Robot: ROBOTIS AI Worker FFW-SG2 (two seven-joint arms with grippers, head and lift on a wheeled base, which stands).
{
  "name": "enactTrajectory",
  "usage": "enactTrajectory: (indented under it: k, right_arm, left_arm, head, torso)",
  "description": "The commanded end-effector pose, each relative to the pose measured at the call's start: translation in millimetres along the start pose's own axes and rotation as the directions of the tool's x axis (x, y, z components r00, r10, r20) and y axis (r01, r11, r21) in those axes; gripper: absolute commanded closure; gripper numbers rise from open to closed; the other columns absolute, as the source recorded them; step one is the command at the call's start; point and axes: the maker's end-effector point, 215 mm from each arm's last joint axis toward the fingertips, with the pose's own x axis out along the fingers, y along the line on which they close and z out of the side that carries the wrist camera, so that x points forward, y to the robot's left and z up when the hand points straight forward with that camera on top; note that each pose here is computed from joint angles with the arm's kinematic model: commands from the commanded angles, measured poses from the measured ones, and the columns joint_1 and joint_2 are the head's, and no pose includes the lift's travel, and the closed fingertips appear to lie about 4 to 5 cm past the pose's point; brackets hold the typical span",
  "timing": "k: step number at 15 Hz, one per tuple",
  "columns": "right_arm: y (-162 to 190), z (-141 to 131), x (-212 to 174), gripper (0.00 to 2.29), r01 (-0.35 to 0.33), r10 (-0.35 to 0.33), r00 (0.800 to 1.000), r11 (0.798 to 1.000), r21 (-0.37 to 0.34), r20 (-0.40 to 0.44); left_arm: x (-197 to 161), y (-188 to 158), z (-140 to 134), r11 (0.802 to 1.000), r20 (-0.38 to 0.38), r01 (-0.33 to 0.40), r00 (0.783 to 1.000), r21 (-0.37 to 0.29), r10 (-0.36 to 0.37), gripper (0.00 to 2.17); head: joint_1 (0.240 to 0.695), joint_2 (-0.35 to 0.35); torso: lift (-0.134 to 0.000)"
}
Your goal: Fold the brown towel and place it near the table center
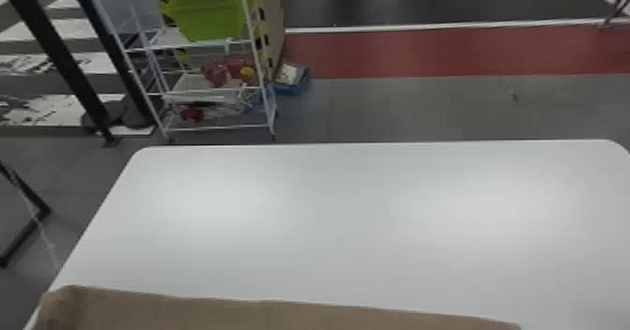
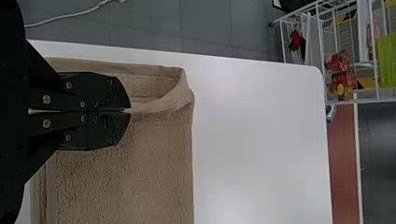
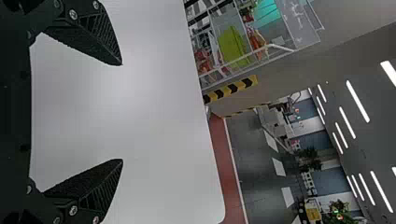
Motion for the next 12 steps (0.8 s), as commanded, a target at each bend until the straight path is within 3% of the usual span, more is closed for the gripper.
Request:
enactTrajectory:
  k: [1, 5, 6, 8, 12]
  right_arm:
    - [0.3, -0.2, 0.3, 0.16, 0.0, 0.0, 1.0, 1.0, 0.001, 0.001]
    - [0.8, -2.1, 1.0, 0.16, -0.001, 0.001, 1.0, 1.0, 0.005, 0.0]
    - [0.9, -1.6, 0.5, 0.16, -0.002, 0.002, 1.0, 1.0, 0.005, 0.002]
    - [-3.5, -2.1, -5.3, 0.16, 0.01, -0.01, 1.0, 1.0, 0.0, 0.004]
    - [-5.5, -2.9, -4.2, 0.16, 0.008, -0.008, 1.0, 1.0, -0.004, 0.006]
  left_arm:
    - [-26.3, -27.2, 31.8, 0.999, 0.073, 0.037, 0.997, 0.027, -0.038, 1.98]
    - [-14.6, -94.4, 39.4, 0.981, 0.062, 0.194, 0.979, 0.019, -0.195, 1.97]
    - [-7.7, -102.7, 33.9, 0.979, 0.039, 0.206, 0.978, 0.007, -0.206, 1.74]
    - [-3.8, -92.1, 28.6, 0.985, 0.027, 0.173, 0.985, -0.003, -0.173, 1.72]
    - [-17.2, -42.6, 17.2, 0.995, 0.027, 0.074, 0.997, -0.064, -0.072, 1.72]
  head:
    - [0.695, 0.096]
    - [0.695, -0.006]
    - [0.695, -0.061]
    - [0.695, -0.114]
    - [0.695, -0.097]
  torso:
    - [-0.122]
    - [-0.122]
    - [-0.122]
    - [-0.122]
    - [-0.122]
